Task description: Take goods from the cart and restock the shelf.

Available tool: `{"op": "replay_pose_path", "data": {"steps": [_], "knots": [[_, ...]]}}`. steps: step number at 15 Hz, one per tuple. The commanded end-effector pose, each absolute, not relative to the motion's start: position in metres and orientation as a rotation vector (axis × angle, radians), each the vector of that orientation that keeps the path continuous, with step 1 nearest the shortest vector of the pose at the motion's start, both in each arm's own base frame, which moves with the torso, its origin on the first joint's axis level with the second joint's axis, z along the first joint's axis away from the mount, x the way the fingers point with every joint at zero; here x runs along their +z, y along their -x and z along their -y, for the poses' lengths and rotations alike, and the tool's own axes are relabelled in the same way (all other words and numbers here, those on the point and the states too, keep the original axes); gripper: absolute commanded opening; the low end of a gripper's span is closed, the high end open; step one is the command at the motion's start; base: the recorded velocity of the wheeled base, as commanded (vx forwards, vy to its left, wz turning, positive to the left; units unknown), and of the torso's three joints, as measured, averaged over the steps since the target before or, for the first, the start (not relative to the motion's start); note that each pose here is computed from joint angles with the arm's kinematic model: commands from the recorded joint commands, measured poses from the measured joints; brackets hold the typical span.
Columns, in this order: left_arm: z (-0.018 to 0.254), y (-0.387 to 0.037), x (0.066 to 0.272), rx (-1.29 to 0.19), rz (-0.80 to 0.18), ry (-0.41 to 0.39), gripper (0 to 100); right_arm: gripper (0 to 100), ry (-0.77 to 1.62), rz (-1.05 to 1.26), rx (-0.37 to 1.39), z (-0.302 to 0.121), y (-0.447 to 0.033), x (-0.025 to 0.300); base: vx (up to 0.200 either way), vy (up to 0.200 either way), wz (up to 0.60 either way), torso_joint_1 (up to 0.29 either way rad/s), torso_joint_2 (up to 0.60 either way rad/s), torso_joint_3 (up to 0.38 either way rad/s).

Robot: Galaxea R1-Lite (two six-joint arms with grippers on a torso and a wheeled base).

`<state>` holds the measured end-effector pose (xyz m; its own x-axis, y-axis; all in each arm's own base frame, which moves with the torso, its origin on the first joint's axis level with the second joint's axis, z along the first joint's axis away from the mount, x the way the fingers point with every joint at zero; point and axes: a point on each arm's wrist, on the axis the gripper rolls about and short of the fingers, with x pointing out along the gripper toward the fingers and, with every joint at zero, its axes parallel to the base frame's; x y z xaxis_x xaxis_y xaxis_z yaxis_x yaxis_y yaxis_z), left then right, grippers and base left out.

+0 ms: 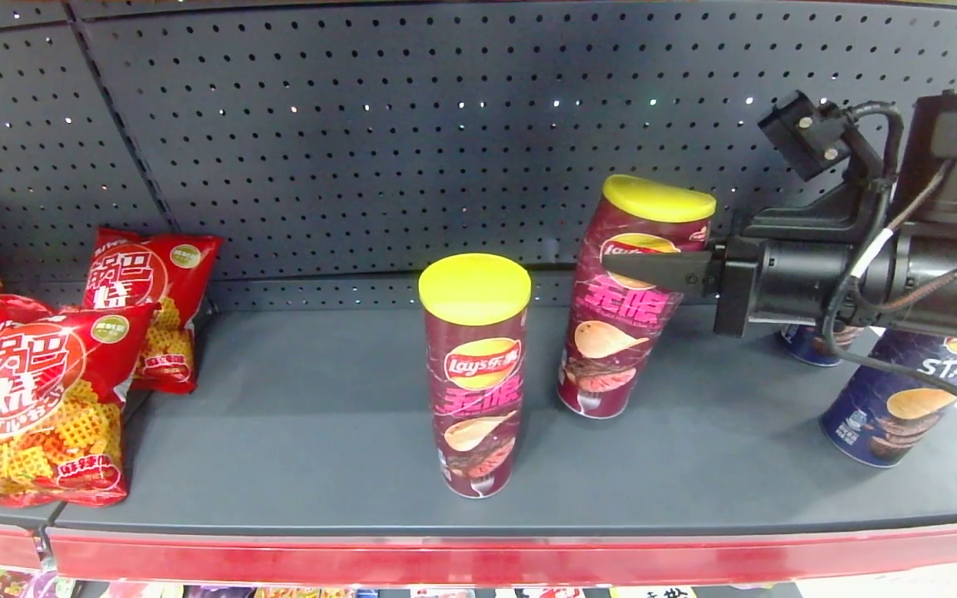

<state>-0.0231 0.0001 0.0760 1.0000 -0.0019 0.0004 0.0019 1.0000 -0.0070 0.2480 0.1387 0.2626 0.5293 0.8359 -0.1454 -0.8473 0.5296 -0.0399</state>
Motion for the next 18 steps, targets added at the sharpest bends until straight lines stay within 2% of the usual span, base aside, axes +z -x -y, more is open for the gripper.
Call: {"op": "replay_pose_path", "data": {"steps": [1, 4, 9, 10, 16, 18], "knots": [[0.0, 0.023, 0.076, -0.002, -0.002, 0.008, 100, 0, 0.111, -0.121, 1.014, -0.145, -0.257, 0.26, 0.0, 0.0, 0.0, 0.0, 0.0, 0.0], [0.0, 0.023, 0.076, -0.002, -0.002, 0.008, 100, 0, 0.109, -0.077, 1.05, -0.167, -0.277, 0.268, 0.0, 0.0, 0.0, 0.0, 0.0, 0.0], [0.0, 0.023, 0.076, -0.002, -0.002, 0.008, 100, 0, 0.109, -0.065, 1.149, -0.18, -0.304, 0.248, 0.0, 0.0, 0.0, 0.0, 0.0, 0.0], [0.0, 0.023, 0.076, -0.002, -0.002, 0.008, 100, 0, 0.124, -0.032, 1.179, -0.185, -0.321, 0.241, 0.0, 0.0, 0.0, 0.0, 0.0, 0.0], [0.0, 0.023, 0.076, -0.002, -0.003, 0.008, 100, 0, 0.113, -0.008, 1.41, -0.211, -0.367, 0.233, 0.0, 0.0, 0.0, 0.0, 0.0, 0.0], [0.0, 0.023, 0.076, -0.002, -0.002, 0.008, 100, 0, 0.111, -0.018, 1.414, -0.213, -0.371, 0.23, 0.0, 0.0, 0.0, 0.0, 0.0, 0.0]]}}
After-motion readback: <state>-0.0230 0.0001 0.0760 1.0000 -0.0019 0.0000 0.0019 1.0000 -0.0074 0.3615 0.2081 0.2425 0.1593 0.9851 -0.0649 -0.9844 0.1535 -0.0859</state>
